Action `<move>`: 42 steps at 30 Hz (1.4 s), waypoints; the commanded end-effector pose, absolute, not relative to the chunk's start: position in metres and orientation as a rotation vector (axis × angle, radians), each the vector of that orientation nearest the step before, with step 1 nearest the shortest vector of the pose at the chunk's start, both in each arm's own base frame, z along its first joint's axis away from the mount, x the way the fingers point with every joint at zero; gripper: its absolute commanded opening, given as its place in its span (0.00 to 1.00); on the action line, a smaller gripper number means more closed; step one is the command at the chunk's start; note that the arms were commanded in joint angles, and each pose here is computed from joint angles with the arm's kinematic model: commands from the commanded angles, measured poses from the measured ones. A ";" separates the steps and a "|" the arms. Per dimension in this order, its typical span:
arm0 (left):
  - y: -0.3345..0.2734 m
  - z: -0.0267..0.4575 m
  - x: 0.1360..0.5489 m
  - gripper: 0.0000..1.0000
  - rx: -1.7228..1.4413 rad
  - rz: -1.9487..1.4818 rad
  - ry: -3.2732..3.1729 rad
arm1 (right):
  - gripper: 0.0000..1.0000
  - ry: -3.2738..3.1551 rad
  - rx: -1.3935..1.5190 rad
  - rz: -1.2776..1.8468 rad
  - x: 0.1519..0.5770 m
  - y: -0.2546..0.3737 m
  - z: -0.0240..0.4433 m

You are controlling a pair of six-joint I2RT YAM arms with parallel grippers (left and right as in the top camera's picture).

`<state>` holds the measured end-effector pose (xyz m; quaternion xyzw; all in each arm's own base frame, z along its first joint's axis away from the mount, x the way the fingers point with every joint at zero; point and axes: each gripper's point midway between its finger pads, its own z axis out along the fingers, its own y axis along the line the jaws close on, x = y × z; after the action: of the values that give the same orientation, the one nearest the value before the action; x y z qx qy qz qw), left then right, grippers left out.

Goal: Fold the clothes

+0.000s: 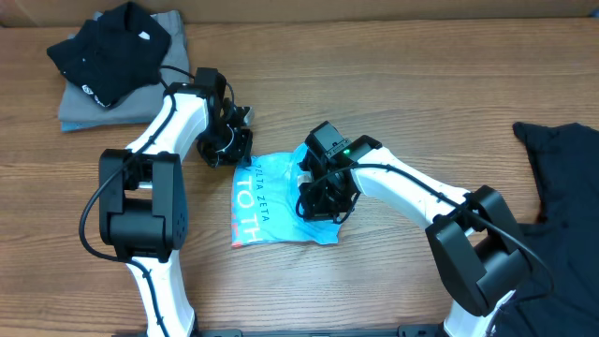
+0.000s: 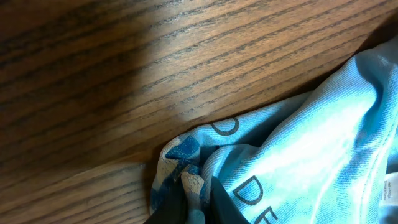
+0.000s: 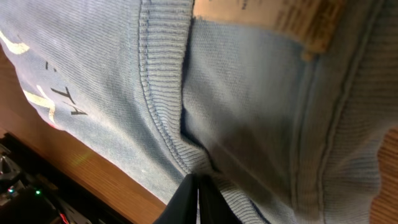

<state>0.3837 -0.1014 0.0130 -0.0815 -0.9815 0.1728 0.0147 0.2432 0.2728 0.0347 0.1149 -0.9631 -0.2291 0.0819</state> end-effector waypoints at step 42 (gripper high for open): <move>-0.099 0.008 0.374 0.15 -0.252 0.543 -3.013 | 0.32 -2.846 0.191 -0.884 0.275 0.273 0.037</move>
<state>0.3792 -0.1009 0.0131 -0.0800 -0.9814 0.1726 0.0240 0.2617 0.2791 0.0353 0.0773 -0.9483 -0.2941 0.0905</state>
